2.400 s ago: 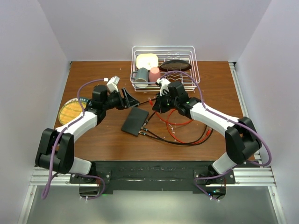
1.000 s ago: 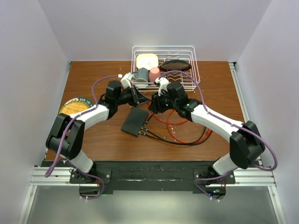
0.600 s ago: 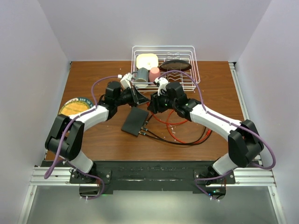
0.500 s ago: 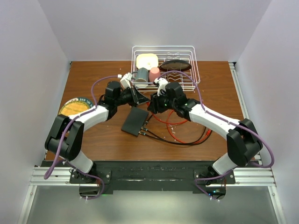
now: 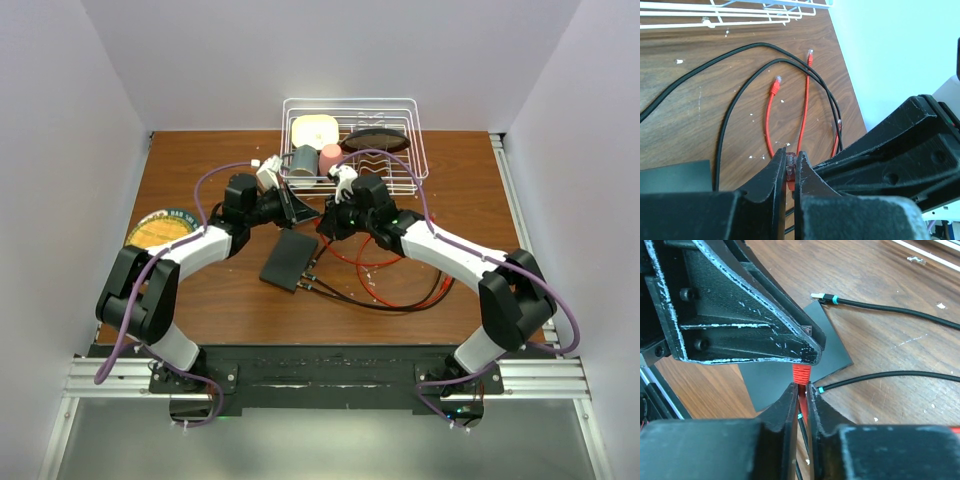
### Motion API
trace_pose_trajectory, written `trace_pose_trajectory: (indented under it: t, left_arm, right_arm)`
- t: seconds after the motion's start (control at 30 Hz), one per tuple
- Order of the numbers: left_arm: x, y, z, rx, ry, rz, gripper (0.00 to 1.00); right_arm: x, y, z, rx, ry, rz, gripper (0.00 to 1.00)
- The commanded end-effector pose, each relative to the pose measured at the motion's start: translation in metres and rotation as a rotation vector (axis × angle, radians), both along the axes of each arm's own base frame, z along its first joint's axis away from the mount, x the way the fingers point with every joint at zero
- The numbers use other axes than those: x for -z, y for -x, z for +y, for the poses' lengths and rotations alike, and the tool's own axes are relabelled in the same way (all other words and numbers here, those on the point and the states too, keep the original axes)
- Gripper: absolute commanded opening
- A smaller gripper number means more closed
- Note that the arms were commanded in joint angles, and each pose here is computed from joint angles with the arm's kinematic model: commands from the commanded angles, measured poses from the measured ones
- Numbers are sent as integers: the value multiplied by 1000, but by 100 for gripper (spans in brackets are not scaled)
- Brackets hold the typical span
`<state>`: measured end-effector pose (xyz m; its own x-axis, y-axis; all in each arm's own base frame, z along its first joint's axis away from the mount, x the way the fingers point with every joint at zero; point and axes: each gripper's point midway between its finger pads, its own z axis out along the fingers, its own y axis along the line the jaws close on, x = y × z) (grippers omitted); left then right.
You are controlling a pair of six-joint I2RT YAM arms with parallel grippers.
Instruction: Insert the plug into the switch port
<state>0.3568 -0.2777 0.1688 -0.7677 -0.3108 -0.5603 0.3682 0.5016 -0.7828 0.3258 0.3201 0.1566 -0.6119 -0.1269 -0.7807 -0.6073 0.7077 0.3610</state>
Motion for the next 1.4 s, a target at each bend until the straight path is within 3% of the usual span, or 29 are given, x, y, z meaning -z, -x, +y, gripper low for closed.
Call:
trace_pose_trajectory:
  t: [0.0,0.07,0.27,0.37,0.4,0.47,0.6,1.07,1.17,1.37]
  left_arm:
    - [-25,2,-1,20,44,-70,0]
    - [-25,2,-1,20,45,-69,0]
    - [-25,3,-1,20,46,-70,0]
    - [-24,3,-2,22,47,-69,0]
    - [-24,3,-1,21,46,-67,0]
    - [-24,3,-1,22,47,-69,0]
    - [-24,4,-1,22,47,-67,0]
    - [-26,5,-1,24,51,-74,0]
    - [-25,6,-1,22,49,-73,0]
    - [-22,5,-1,26,47,-68,0]
  right_arm:
    - [-23,-8,15,-21,-64,-44,7]
    - [-22,-7,15,-24,-64,-42,0]
    - [-20,-6,14,-21,-62,-35,0]
    - [-18,-5,15,-22,-64,-27,24]
    - [-18,-5,14,-20,-66,-24,25]
    - [-21,-7,17,-25,-81,-35,25]
    - [-19,-5,19,-33,-87,-27,0]
    - [-18,-2,17,-22,-101,-22,0]
    - [-15,-1,19,-29,-109,-16,10]
    - [-11,-1,24,-45,-116,-1,17]
